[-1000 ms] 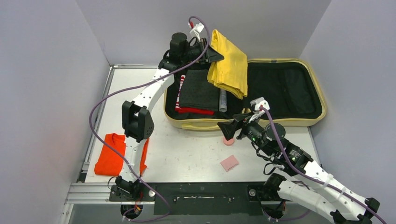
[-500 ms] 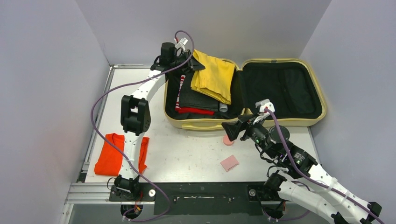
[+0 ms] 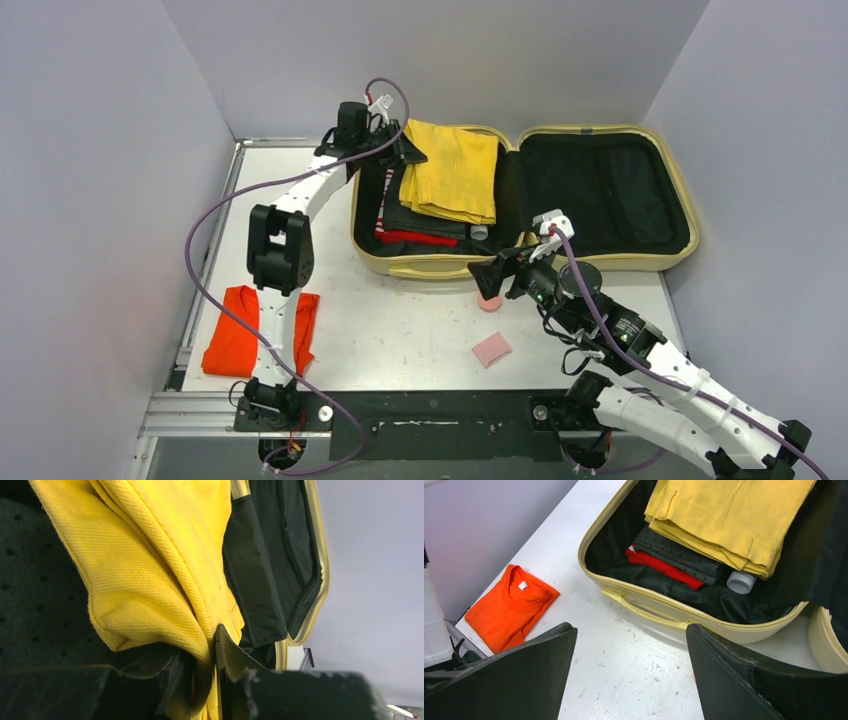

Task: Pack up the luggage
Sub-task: Place the clothes in the luggage, then move the clothes to the corner of the board.

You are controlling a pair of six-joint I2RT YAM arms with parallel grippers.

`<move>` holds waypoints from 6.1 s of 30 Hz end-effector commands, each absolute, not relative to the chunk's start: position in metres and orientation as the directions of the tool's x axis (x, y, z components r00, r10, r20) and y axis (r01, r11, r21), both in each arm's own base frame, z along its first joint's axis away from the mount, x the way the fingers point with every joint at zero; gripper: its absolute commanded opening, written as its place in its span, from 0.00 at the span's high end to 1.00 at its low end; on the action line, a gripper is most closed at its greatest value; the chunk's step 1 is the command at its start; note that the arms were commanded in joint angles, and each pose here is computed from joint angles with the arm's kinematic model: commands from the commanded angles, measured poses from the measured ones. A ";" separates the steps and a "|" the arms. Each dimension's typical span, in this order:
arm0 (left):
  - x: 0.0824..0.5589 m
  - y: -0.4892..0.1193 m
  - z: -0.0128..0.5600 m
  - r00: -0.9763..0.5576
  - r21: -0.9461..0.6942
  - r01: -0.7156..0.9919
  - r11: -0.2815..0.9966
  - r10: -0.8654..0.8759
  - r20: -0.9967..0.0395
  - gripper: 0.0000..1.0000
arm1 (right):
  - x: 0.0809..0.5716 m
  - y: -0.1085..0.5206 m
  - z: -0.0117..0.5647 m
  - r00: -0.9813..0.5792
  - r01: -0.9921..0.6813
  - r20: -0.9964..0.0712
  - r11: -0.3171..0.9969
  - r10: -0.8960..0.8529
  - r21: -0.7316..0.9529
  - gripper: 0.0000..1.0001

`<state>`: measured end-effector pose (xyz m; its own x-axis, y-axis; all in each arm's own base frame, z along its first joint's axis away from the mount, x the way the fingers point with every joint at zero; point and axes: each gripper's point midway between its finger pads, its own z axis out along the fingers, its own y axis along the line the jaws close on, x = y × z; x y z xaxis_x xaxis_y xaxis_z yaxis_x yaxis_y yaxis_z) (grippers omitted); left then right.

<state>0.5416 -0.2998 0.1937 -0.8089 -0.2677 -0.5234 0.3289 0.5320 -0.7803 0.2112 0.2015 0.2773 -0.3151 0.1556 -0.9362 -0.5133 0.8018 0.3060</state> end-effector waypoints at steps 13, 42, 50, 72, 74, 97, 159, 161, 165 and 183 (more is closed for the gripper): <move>0.534 -0.267 0.249 -0.717 -0.698 0.363 0.617 -0.294 -0.632 1.00 | 0.222 0.210 0.281 -0.310 -0.497 -0.932 0.803 0.190 0.329 0.18; 0.504 -0.282 0.293 -0.630 -0.594 0.317 0.740 -0.304 -0.715 0.48 | 0.235 0.216 0.283 -0.310 -0.477 -0.937 0.826 0.161 0.300 0.18; 0.486 -0.311 0.166 -0.794 -0.573 0.200 0.795 -0.211 -0.571 0.82 | 0.242 0.223 0.277 -0.335 -0.462 -0.930 0.833 0.153 0.303 0.18; 0.452 -0.252 0.218 -0.754 -0.585 0.137 0.799 -0.298 -0.585 0.63 | 0.323 0.215 0.265 -0.459 -0.291 -0.847 0.856 0.267 0.428 0.18; 0.438 -0.247 0.251 -0.722 -0.596 0.173 0.784 -0.311 -0.618 0.58 | 0.346 0.209 0.257 -0.496 -0.251 -0.799 0.825 0.339 0.506 0.20; 0.283 -0.056 0.283 -0.196 -0.248 -0.058 0.967 -0.255 -0.947 0.03 | 0.439 0.254 0.118 -0.633 -0.117 -0.725 0.892 0.271 0.436 0.38; 0.202 0.059 0.293 0.227 -0.454 -0.505 0.734 -0.395 -0.890 0.04 | 0.217 0.494 0.032 -0.676 -0.601 -0.678 0.749 -0.289 0.280 1.00; 0.204 0.057 0.293 0.221 -0.452 -0.500 0.739 -0.395 -0.892 0.04 | 0.213 0.466 0.033 -0.682 -0.576 -0.676 0.774 -0.277 0.264 1.00; 0.209 0.050 0.291 0.198 -0.439 -0.481 0.759 -0.394 -0.897 0.04 | 0.198 0.408 0.032 -0.690 -0.540 -0.669 0.812 -0.277 0.220 1.00; 0.257 -0.022 0.262 -0.084 -0.304 -0.239 0.922 -0.332 -0.940 0.04 | 0.216 0.353 0.121 -0.618 -0.587 -0.740 0.783 -0.268 0.206 0.15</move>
<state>0.2450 0.0055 0.2539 -0.0475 -0.3350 -0.9410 -0.3715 0.8804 -0.2947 0.1818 0.3450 0.1101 -0.6293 -0.2741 -0.7272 -0.5785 0.7900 0.2028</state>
